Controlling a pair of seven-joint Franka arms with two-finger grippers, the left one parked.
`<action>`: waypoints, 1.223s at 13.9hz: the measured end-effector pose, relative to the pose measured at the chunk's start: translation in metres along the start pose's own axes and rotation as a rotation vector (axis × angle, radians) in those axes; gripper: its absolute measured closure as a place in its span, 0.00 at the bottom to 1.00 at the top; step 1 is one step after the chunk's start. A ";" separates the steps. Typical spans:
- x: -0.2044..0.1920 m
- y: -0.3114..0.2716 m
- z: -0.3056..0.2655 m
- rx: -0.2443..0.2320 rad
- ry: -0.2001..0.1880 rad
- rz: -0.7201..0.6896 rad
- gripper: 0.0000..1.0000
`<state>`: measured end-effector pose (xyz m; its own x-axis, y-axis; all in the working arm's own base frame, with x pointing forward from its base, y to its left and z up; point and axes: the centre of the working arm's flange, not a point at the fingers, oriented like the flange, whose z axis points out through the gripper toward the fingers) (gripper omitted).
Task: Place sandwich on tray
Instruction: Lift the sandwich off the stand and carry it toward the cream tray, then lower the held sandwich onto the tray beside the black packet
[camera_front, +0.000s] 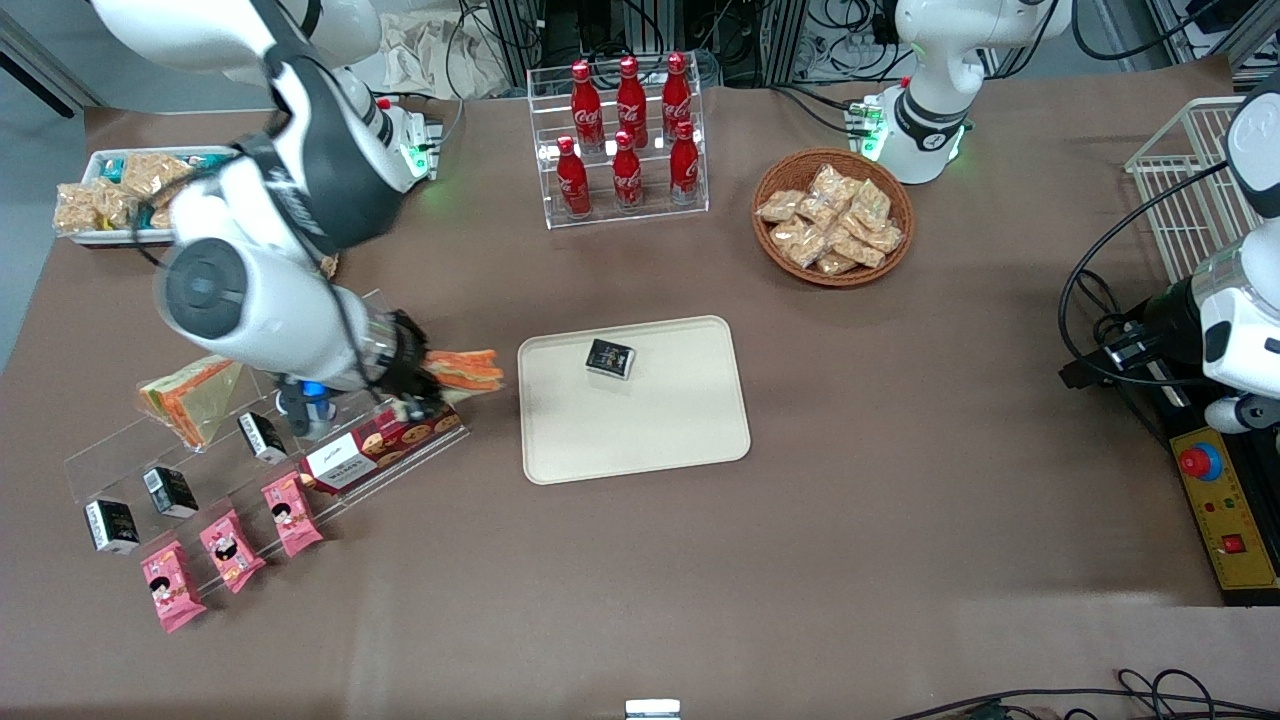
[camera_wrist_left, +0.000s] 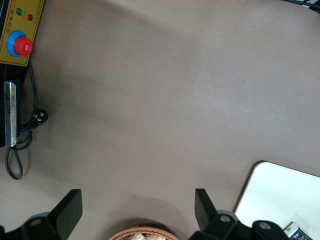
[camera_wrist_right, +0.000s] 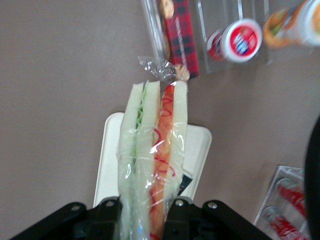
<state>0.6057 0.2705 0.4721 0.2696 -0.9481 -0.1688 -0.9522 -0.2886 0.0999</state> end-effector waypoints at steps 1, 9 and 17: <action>-0.006 -0.006 0.015 -0.003 -0.001 0.004 0.78; -0.070 -0.042 0.123 0.064 -0.024 0.116 0.78; -0.122 -0.046 0.233 0.086 -0.036 0.136 0.78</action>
<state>0.5827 0.4309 0.2596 0.1339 -0.9717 -0.1947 -0.9887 -0.1443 0.0404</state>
